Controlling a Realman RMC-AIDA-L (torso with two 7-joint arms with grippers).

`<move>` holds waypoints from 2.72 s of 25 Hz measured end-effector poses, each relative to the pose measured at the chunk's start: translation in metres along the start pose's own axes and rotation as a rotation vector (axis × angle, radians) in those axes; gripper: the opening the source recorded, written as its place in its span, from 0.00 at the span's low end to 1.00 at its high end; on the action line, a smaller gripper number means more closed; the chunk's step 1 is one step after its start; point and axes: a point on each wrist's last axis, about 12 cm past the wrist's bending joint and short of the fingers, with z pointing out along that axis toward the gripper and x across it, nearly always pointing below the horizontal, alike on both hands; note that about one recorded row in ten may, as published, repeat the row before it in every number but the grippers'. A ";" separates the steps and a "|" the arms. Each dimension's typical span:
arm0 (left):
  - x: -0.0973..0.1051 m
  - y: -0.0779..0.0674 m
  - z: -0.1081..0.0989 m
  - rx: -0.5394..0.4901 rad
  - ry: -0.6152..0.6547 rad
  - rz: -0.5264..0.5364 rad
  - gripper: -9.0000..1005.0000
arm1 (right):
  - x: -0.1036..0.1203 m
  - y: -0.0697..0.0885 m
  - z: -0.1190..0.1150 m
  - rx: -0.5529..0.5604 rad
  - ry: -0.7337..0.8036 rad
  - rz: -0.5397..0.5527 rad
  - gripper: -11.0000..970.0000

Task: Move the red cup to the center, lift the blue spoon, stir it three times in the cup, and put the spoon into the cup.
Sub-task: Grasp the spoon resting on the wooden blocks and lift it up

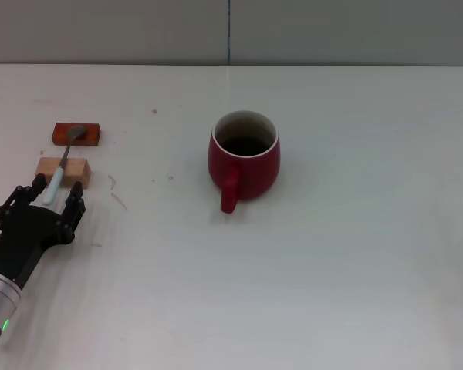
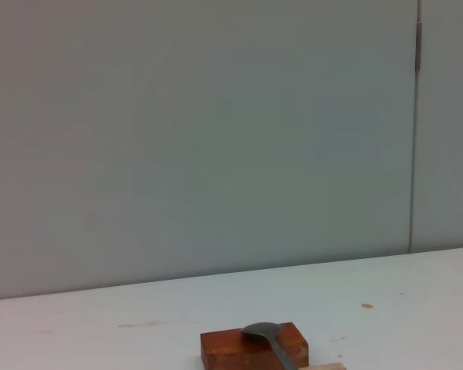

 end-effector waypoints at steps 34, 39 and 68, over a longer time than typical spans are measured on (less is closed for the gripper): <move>-0.001 0.000 0.001 -0.002 -0.008 -0.002 0.25 | 0.000 0.002 -0.003 -0.021 -0.002 0.000 0.69; -0.001 0.000 0.001 -0.002 -0.007 -0.002 0.24 | -0.001 0.003 -0.003 -0.028 -0.008 0.000 0.69; -0.002 0.002 0.003 -0.003 -0.003 0.004 0.21 | -0.001 0.005 -0.003 -0.045 -0.006 -0.001 0.69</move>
